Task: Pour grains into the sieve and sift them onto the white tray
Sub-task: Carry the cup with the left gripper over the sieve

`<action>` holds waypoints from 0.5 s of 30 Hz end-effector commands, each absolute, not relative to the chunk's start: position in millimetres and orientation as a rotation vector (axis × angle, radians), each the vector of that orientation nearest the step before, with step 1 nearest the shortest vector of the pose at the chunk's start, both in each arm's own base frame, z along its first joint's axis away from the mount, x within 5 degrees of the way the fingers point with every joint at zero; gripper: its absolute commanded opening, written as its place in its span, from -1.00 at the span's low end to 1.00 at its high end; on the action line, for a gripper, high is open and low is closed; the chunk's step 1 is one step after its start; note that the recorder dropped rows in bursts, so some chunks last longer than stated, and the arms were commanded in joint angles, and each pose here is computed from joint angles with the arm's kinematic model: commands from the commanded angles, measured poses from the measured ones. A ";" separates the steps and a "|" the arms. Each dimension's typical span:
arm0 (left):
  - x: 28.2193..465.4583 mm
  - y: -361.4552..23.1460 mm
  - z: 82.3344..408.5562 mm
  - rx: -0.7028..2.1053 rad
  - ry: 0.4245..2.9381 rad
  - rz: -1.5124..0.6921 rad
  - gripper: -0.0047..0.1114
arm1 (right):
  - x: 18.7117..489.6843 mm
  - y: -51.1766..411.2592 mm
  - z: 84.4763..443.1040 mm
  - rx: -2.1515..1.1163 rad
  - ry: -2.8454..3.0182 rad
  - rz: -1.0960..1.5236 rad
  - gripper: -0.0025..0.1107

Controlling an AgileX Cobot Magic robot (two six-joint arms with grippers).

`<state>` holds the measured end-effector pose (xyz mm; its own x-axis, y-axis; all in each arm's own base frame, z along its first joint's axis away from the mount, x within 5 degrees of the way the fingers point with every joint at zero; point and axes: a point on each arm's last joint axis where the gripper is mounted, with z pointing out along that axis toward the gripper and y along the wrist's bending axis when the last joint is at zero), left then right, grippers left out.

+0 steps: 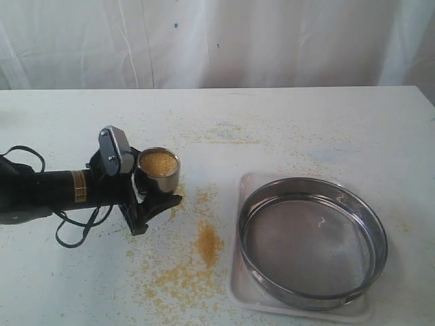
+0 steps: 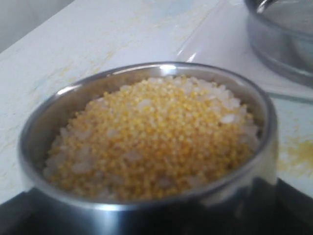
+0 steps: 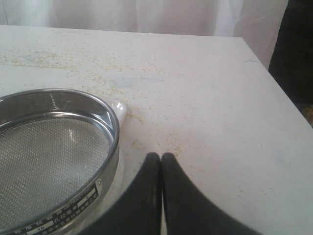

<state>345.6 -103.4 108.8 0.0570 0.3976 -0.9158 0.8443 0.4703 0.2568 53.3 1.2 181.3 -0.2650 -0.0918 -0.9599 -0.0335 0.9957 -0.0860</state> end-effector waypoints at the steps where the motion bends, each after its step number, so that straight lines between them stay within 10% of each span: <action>1: 341.8 -142.6 140.8 1.136 1.408 -0.545 -0.92 | 53.3 1.1 181.7 -0.104 1.831 -0.067 -0.96; 15: 327.8 -227.6 203.3 1.076 1.228 -0.741 -0.92 | 53.3 1.1 181.7 -0.104 1.831 -0.067 -0.96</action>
